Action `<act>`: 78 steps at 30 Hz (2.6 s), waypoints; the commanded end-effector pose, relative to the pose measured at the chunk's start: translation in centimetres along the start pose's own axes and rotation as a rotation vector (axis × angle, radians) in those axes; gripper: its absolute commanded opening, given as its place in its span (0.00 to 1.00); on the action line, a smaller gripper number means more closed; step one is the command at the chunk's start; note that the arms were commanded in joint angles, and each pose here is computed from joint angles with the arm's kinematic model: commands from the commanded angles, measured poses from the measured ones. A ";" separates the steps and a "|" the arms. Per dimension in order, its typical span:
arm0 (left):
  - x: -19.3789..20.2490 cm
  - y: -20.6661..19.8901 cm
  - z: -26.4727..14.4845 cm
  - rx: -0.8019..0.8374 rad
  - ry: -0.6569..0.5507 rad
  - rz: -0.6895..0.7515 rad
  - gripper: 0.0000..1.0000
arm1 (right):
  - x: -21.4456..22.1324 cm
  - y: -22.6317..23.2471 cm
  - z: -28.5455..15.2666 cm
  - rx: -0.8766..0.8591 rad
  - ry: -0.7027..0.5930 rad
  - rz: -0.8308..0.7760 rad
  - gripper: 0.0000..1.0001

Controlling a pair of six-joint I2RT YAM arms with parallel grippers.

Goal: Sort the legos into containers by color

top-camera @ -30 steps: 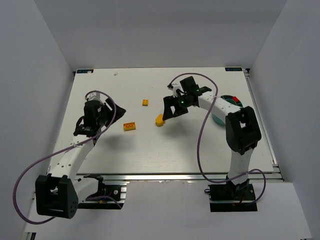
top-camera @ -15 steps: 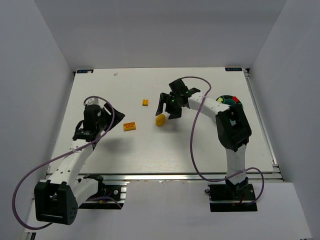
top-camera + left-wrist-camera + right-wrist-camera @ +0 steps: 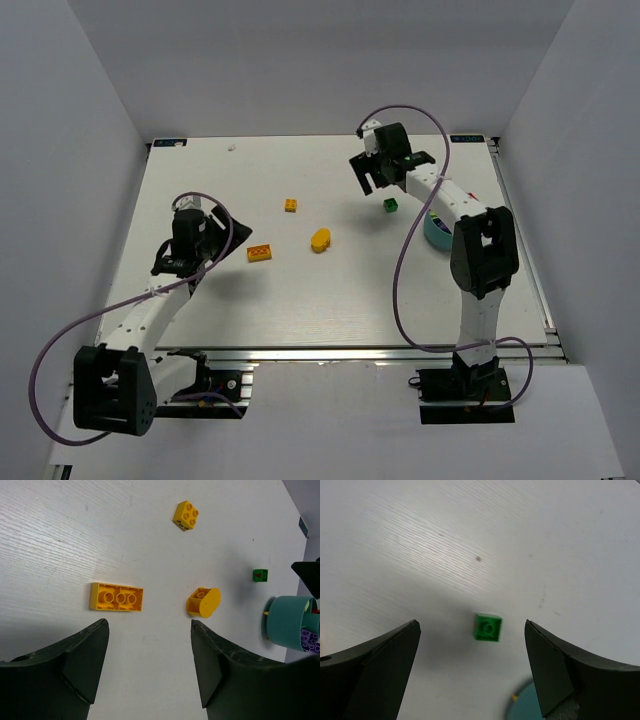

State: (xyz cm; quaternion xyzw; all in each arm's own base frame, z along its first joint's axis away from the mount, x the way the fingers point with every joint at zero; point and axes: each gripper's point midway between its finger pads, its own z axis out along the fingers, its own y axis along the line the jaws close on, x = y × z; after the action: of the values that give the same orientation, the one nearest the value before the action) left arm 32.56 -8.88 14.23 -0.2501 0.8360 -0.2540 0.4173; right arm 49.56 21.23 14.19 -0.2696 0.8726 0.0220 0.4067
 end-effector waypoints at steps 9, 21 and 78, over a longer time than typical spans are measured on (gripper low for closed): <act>-1.0 -1.8 2.3 0.067 0.025 0.055 0.76 | 3.2 -4.1 2.7 0.031 0.163 -0.089 0.87; -0.7 -1.6 2.2 0.070 0.029 0.053 0.76 | 7.0 -4.5 5.7 -0.001 0.250 0.003 0.80; -2.4 -6.3 5.5 0.275 0.029 -0.003 0.75 | 12.1 -18.5 -18.3 -0.293 -0.146 0.272 0.00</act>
State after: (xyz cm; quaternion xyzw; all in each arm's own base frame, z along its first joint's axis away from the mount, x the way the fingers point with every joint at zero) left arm 39.53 -12.93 15.83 -0.2072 0.8062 -0.3565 0.4242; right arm 39.89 -5.13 22.21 -0.2007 0.8494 0.1993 0.4455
